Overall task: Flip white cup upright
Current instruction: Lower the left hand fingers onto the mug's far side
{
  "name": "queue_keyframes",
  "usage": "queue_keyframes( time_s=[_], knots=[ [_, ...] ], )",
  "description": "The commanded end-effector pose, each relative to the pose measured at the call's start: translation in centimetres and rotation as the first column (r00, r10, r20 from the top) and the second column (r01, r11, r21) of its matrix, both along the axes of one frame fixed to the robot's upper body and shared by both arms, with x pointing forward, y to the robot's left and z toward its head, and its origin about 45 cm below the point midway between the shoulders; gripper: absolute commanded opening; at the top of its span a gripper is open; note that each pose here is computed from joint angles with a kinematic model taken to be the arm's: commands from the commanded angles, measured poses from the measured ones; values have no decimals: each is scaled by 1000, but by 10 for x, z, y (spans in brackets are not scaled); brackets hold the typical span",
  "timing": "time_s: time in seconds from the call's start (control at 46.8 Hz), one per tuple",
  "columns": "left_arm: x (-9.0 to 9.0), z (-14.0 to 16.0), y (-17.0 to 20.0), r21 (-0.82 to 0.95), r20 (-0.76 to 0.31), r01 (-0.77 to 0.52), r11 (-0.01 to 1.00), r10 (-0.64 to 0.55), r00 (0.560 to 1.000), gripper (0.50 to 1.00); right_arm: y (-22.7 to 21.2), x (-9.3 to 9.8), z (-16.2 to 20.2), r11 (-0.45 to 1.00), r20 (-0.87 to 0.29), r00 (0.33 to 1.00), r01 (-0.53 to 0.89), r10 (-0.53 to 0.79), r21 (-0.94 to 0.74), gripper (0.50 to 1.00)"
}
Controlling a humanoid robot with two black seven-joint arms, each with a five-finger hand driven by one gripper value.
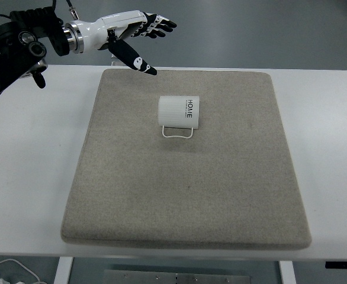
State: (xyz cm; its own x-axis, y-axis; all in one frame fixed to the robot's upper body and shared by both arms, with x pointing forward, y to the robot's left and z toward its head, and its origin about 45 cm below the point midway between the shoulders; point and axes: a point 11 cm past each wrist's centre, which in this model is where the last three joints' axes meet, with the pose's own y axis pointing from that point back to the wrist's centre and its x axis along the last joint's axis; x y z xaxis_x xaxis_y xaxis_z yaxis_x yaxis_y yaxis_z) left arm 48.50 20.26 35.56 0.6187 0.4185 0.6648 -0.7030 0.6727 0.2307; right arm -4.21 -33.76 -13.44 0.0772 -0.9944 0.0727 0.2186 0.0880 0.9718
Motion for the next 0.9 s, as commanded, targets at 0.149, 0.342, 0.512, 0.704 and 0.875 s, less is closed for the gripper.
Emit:
queue_keyframes(
  time_s=[0.149, 0.342, 0.512, 0.704, 0.875],
  knots=[
    [-4, -16, -24, 147, 29, 53, 988, -58, 998, 992, 0, 0, 0, 1000, 0, 1000, 0, 0, 0, 930],
    [-8, -29, -47, 229, 50, 96, 969, -111, 993, 992, 0, 0, 0, 1000, 0, 1000, 0, 0, 0, 930],
    [-9, -42, -62, 301, 102, 99, 949, -135, 986, 992, 0, 0, 0, 1000, 0, 1000, 0, 0, 0, 930],
    [-13, -66, -71, 367, 125, 92, 926, -147, 981, 992, 0, 0, 0, 1000, 0, 1000, 0, 0, 0, 930],
    [-19, -88, -80, 392, 127, 95, 915, -156, 979, 992, 0, 0, 0, 1000, 0, 1000, 0, 0, 0, 930]
  ],
)
